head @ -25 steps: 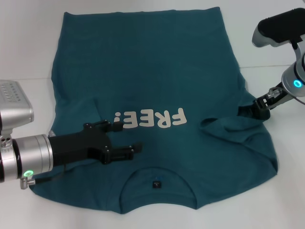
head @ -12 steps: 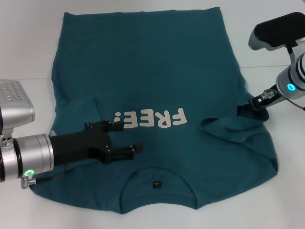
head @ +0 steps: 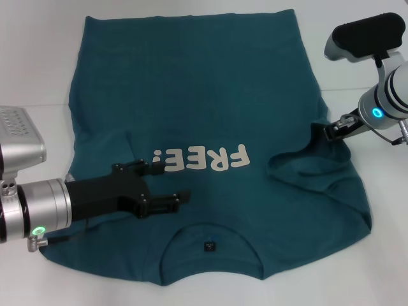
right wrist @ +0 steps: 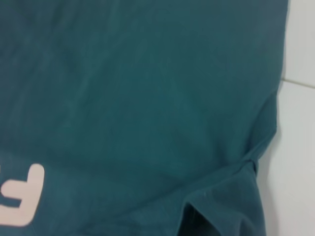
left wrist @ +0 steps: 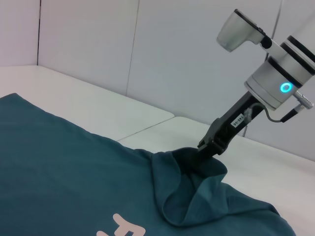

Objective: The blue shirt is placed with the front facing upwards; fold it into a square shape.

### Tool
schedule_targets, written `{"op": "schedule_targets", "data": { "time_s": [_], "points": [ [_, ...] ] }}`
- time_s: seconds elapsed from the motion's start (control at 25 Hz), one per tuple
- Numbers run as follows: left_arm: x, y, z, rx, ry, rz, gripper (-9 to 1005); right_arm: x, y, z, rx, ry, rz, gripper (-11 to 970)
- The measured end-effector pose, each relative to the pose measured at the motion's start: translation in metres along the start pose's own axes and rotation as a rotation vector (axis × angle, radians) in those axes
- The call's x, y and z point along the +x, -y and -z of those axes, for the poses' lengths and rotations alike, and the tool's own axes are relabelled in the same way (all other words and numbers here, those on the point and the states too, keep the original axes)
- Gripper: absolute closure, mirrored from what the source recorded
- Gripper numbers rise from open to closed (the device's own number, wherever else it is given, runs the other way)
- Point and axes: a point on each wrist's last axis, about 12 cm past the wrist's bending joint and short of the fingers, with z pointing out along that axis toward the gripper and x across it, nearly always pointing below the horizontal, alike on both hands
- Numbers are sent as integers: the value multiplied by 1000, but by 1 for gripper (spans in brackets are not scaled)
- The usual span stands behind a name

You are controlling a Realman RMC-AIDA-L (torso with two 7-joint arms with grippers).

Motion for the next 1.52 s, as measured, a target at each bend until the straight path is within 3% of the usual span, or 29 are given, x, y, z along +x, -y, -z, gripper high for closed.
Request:
{"op": "schedule_targets", "data": {
  "time_s": [0.72, 1.16, 1.52],
  "points": [
    [0, 0, 1, -1, 14, -6, 120, -17, -1, 6, -61, 100, -110, 928],
    [0, 0, 1, -1, 14, -6, 119, -22, -5, 6, -68, 123, -116, 911],
    [1, 1, 2, 0, 14, -4, 119, -28, -18, 3, -77, 146, -94, 897]
  ]
}}
